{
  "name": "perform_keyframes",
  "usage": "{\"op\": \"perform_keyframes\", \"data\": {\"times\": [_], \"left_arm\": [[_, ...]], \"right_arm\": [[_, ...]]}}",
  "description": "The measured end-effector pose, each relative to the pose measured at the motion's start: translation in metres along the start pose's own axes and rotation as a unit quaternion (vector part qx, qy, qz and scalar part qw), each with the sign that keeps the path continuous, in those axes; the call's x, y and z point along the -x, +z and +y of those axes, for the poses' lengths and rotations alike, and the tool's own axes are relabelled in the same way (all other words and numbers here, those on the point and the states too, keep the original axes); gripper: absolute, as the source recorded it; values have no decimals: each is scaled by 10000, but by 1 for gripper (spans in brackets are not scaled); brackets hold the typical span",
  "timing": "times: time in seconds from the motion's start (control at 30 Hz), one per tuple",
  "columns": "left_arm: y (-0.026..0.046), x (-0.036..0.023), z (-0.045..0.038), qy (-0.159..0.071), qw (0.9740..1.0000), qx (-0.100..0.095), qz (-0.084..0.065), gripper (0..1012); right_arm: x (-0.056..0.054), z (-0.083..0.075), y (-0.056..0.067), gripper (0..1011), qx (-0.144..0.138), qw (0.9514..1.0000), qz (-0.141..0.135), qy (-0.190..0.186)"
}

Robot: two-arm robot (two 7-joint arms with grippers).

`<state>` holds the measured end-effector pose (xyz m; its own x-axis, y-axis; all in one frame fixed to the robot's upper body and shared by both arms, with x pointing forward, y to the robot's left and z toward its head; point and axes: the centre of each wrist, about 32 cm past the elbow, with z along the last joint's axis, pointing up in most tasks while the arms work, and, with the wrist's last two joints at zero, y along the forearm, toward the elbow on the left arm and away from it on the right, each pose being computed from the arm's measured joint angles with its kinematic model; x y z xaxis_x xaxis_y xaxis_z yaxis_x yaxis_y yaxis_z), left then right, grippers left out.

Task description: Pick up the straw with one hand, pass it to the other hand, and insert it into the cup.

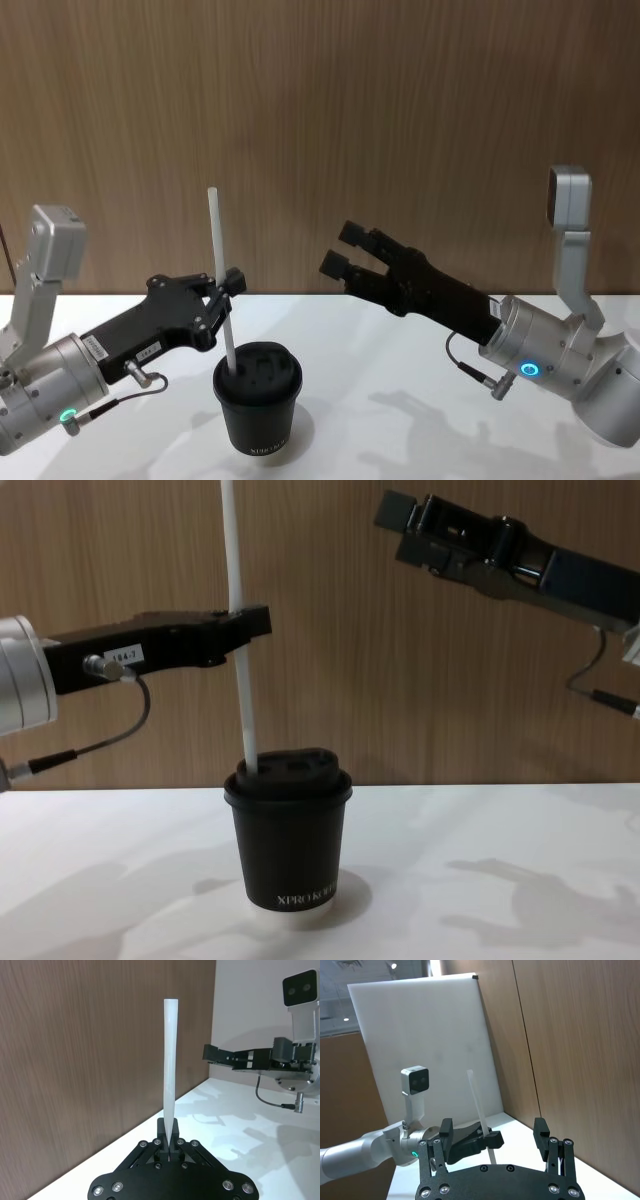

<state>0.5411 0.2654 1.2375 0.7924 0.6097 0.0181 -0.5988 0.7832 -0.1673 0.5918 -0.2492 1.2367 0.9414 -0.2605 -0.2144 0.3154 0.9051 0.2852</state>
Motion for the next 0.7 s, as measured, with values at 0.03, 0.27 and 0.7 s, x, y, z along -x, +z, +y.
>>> {"op": "perform_keyframes", "data": {"times": [0.03, 0.27, 0.7], "left_arm": [[-5, -1, 0, 1, 10000, -5, 6, 5], [-84, -19, -4, 13, 9999, -79, 102, 5], [-200, -25, -18, -40, 9995, -172, 264, 116]], "right_arm": [[0, 0, 0, 1001, 0, 10000, 0, -1], [0, 0, 0, 1001, 0, 10000, 0, -1], [0, 0, 0, 1001, 0, 10000, 0, 0]]}}
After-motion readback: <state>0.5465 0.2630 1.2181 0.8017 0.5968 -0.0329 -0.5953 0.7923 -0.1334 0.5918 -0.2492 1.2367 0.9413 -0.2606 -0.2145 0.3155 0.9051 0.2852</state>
